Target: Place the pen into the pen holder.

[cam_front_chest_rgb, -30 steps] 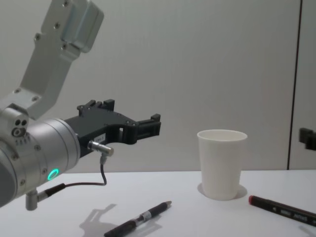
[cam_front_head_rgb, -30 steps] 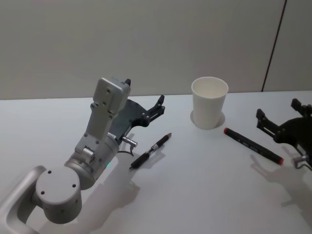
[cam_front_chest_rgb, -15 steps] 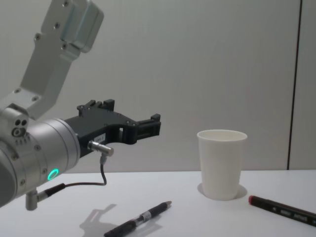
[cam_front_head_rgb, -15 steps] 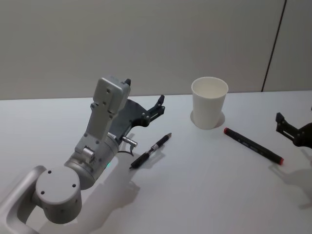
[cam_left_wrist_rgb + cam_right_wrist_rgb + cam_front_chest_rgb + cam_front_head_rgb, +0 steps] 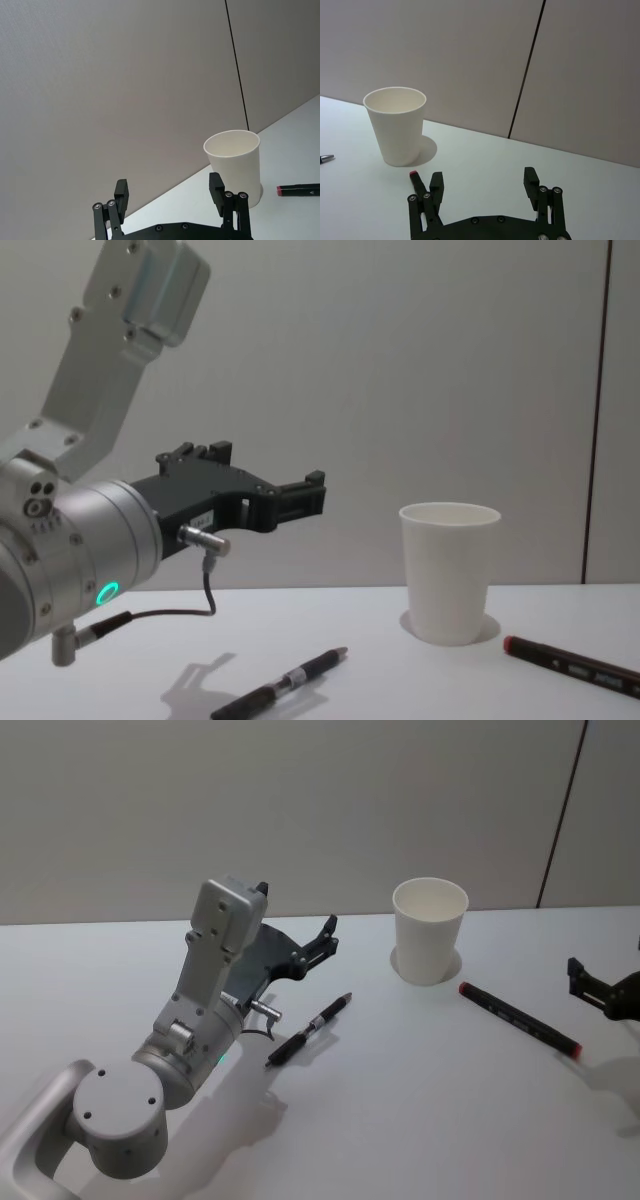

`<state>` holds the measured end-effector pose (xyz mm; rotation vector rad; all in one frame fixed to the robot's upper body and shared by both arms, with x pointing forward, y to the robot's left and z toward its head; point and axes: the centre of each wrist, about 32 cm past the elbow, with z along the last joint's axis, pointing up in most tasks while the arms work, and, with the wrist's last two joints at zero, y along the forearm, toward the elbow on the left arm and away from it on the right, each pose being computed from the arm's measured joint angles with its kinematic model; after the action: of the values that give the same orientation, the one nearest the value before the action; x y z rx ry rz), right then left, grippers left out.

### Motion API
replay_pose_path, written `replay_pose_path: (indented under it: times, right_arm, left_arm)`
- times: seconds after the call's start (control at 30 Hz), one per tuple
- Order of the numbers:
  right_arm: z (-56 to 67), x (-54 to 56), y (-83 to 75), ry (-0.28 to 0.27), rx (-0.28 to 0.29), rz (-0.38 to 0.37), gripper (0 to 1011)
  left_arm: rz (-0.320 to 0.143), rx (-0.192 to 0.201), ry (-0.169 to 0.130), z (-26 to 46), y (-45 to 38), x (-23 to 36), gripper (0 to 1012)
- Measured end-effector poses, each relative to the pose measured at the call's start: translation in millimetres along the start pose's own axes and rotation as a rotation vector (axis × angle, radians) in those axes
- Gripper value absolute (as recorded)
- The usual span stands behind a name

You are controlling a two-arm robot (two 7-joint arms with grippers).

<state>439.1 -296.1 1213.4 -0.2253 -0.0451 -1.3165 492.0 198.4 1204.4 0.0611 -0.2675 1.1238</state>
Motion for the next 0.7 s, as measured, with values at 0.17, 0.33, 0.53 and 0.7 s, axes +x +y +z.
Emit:
replay_pose_path:
  times: [0.17,0.33,0.53,0.7]
  right_arm:
    - [2.5,2.0,7.1,-0.017,-0.029,0.024,1002]
    - [4.4,3.9,15.1,-0.036,-0.065,0.062,1002]
    - [5.0,4.8,23.6,-0.055,-0.105,0.105,1002]
    - [3.4,4.5,30.1,-0.066,-0.14,0.135,1001]
  left_arm:
    - [0.0,0.0,0.0,0.0,0.0,0.0,1001]
    - [0.0,0.0,0.0,0.0,0.0,0.0,1001]
    - [0.0,0.0,0.0,0.0,0.0,0.0,1001]
    - [0.0,0.0,0.0,0.0,0.0,0.0,1001]
